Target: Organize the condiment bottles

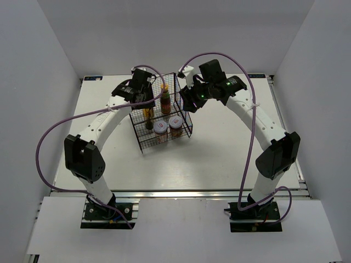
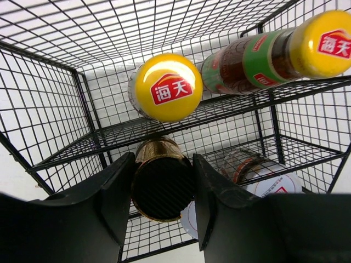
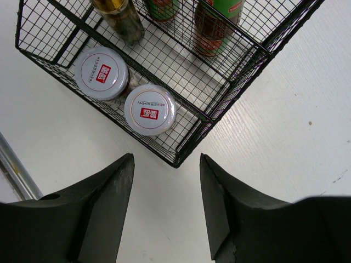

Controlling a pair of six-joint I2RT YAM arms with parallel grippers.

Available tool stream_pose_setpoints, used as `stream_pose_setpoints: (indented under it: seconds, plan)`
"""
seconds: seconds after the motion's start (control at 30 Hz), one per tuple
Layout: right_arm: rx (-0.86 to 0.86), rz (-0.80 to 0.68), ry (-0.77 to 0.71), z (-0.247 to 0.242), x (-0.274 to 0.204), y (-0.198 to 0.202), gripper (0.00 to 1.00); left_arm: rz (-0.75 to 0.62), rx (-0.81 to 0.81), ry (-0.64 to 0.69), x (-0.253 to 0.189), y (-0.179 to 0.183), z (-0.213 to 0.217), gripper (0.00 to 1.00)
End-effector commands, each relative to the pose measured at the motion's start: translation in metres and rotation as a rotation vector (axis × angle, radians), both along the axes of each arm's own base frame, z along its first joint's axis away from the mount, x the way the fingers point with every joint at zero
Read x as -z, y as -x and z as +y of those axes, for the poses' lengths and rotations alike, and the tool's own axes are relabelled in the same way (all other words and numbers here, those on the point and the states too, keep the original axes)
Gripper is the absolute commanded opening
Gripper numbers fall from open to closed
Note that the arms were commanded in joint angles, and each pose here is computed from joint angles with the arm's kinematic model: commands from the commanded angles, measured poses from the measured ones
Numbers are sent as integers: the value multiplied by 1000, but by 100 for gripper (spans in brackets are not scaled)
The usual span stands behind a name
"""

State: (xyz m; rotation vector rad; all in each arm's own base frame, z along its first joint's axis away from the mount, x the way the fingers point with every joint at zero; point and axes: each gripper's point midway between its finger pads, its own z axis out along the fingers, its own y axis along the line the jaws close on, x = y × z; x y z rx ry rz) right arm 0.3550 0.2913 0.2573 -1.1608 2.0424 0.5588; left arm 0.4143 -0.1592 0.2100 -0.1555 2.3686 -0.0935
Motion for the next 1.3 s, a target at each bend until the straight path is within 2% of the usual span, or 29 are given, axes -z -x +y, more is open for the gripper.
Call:
stream_pose_setpoints:
  seconds: [0.0,0.87,1.0,1.27]
  plan:
    - [2,-44,-27,-2,-16,0,57,-49,2,27,-11,-5,-2,0]
    - [5,-45,-25,-3,-15,1,57,-30,-19,7,-1,2,6,61]
    - [1,-45,-26,-3,-15,1,57,-29,-25,6,0,5,8,67]
    - [0,-42,-27,-3,-15,2,57,-29,-37,9,0,8,10,70]
